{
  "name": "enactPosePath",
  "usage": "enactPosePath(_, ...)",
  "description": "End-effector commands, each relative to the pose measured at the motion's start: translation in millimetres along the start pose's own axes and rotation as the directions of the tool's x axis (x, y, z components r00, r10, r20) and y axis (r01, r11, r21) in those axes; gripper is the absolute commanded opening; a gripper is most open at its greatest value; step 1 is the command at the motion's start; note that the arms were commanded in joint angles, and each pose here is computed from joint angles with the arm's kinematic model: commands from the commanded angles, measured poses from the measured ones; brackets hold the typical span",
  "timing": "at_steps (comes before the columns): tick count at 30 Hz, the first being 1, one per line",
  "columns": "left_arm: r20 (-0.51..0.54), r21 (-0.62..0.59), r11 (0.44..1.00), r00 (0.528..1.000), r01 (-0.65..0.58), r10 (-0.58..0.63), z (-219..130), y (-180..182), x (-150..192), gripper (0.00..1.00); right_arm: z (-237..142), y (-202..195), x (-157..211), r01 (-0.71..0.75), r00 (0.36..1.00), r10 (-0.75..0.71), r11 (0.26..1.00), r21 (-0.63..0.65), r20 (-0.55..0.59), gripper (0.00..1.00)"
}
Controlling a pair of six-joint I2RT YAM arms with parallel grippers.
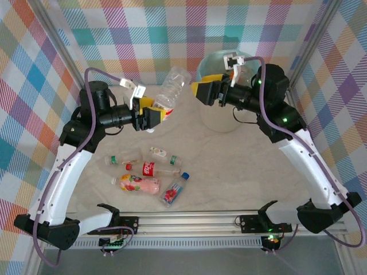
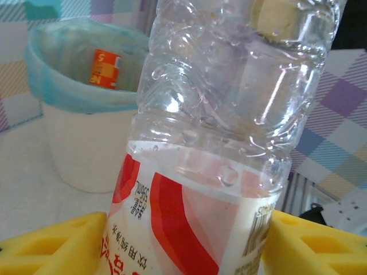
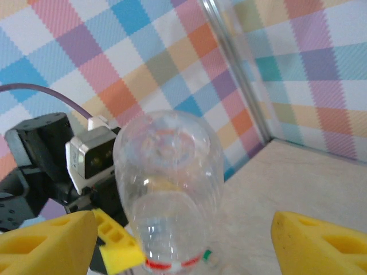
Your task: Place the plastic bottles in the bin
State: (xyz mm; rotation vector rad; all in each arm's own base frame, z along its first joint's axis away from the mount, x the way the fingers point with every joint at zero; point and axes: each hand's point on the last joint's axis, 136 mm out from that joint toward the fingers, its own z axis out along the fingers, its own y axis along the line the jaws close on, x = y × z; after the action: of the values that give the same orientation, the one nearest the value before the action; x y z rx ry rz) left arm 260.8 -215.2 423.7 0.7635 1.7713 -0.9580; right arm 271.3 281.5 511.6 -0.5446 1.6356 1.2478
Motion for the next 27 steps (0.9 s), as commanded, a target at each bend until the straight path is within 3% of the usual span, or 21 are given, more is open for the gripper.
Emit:
enactPosePath(1, 0.019, 0.062, 0.998, 0.999, -0.030, 0.029, -1.6, -15.7, -3.4, 0.66, 2.0, 37.9, -15.2, -0.009, 1.000, 0.011, 0.983, -0.183, 0.008, 0.81)
enactPosePath(15, 0.002, 0.100, 0.994, 0.999, -0.043, 0.043, -6.6, -32.0, -5.2, 0.66, 26.9, 47.7, -1.4, -0.040, 0.997, 0.023, 0.975, -0.220, -0.077, 0.85)
enactPosePath(27, 0.007, 0.070, 0.997, 0.999, -0.046, 0.046, -17.7, -37.2, 0.8, 0.66, 46.9, 24.5, 13.8, -0.018, 0.989, -0.005, 0.988, -0.153, -0.145, 0.83)
